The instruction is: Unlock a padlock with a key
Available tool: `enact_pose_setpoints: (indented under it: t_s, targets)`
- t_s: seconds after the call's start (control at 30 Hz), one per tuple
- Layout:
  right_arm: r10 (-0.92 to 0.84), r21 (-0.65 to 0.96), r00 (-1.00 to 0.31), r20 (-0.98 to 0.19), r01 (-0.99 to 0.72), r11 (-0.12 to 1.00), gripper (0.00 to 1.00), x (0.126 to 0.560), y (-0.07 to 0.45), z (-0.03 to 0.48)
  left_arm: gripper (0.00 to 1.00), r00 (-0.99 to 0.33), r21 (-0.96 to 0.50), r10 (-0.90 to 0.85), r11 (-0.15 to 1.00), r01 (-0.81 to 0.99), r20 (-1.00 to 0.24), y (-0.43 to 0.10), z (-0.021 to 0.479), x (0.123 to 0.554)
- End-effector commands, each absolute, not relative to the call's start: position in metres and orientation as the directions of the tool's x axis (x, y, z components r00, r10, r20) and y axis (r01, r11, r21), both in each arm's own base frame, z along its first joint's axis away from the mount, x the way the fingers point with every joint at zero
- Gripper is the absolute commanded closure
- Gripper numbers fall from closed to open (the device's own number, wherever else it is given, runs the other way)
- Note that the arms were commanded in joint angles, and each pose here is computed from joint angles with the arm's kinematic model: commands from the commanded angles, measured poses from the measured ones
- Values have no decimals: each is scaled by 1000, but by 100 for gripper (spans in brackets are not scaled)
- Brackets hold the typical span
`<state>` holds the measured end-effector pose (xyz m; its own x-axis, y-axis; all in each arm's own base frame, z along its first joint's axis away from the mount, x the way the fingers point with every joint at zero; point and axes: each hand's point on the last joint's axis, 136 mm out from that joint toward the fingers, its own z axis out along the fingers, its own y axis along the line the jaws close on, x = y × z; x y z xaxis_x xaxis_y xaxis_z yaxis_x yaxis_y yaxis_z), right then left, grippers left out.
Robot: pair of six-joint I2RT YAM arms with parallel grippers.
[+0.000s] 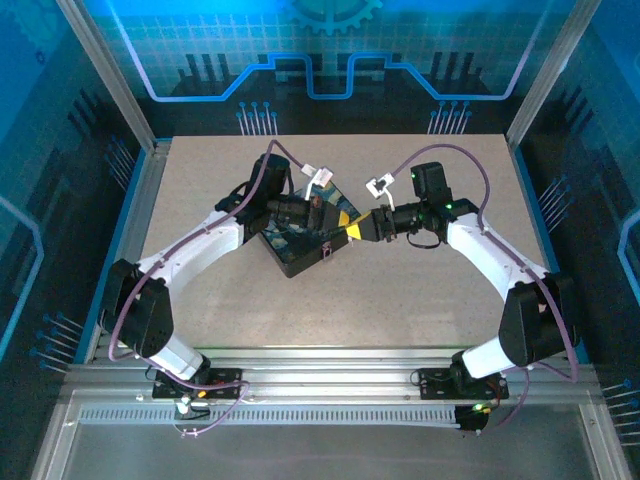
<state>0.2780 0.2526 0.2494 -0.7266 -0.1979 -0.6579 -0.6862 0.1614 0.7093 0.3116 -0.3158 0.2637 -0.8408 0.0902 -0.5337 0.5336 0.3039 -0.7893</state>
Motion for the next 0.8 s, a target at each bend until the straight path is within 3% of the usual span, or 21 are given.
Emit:
enact_pose_setpoints:
  t_s: [0.0,0.23,0.3,0.33,0.4,0.47,0.77]
  targets:
    - [-197,706,-716,-670,-696,130,82,276,258,254,100,-816,-779,85,256,573,-572,-313,280,305]
    - [-183,715,-722,-667,-689,115,100,276,261,256,100,-816,-776,75,269,571,-574,-311,278,306]
    - [-179,711,-721,-670,-692,127,100,277,261,255,94,-820,-777,67,283,562,-568,-310,276,308]
    - [-178,709,-722,-669,-691,139,100,278,260,253,88,-821,-778,62,288,559,-567,-309,275,309]
    - [-190,703,-722,-666,-692,164,100,277,259,248,66,-825,-778,45,308,548,-564,-304,275,313]
    - [-213,700,-723,-657,-690,185,100,276,257,241,55,-826,-778,33,315,543,-563,-299,276,315]
    - [-318,646,-702,-637,-711,276,100,278,262,225,53,-829,-779,93,300,551,-551,-292,275,298]
